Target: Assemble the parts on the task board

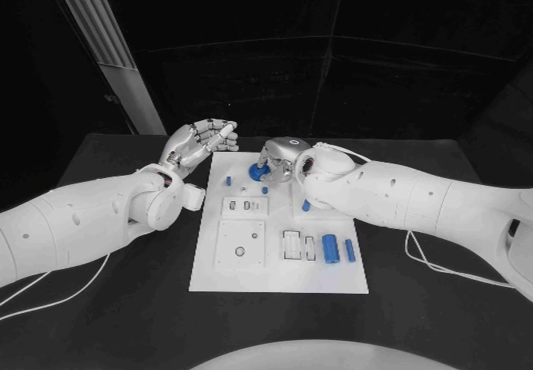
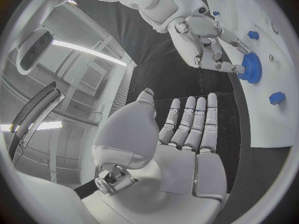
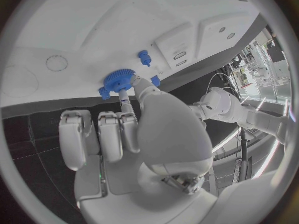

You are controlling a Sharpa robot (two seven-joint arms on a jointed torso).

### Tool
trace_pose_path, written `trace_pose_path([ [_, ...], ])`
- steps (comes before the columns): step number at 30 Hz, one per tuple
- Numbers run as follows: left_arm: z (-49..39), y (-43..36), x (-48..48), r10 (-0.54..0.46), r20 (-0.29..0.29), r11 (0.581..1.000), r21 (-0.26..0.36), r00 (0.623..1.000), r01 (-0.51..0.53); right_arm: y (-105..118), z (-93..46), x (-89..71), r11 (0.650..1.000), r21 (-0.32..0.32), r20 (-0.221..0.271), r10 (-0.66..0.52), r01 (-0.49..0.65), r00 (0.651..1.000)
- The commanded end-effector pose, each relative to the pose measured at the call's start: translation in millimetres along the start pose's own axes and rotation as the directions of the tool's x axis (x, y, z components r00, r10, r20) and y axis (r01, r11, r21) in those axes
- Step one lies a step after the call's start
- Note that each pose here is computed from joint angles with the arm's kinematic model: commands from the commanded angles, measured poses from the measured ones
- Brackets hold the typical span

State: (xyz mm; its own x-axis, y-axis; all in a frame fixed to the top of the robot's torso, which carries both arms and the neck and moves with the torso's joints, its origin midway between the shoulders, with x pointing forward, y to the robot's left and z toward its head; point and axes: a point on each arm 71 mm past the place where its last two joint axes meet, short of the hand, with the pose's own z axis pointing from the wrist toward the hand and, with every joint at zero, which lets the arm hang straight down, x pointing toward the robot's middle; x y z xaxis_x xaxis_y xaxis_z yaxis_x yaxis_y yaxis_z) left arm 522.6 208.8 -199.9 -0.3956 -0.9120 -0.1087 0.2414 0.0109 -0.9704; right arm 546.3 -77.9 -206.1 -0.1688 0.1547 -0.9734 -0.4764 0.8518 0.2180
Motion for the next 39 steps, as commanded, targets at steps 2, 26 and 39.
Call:
trace_pose_path([
  [2,-0.1,-11.2,0.8,0.0,-0.005,0.989,0.148,1.0,0.0,-1.6,1.2,1.5,1.0,0.027,-0.031,-0.007,0.008,0.999],
  [26,2.0,-9.7,-1.4,0.007,0.001,0.989,0.147,1.0,-0.007,-11.7,-34.8,-36.6,0.978,-0.104,0.288,0.203,-0.18,0.936],
  [39,3.6,-6.6,-1.3,0.01,0.003,0.989,0.145,1.0,-0.011,-71.8,-87.5,-61.7,0.948,-0.086,0.296,0.318,-0.307,0.901],
])
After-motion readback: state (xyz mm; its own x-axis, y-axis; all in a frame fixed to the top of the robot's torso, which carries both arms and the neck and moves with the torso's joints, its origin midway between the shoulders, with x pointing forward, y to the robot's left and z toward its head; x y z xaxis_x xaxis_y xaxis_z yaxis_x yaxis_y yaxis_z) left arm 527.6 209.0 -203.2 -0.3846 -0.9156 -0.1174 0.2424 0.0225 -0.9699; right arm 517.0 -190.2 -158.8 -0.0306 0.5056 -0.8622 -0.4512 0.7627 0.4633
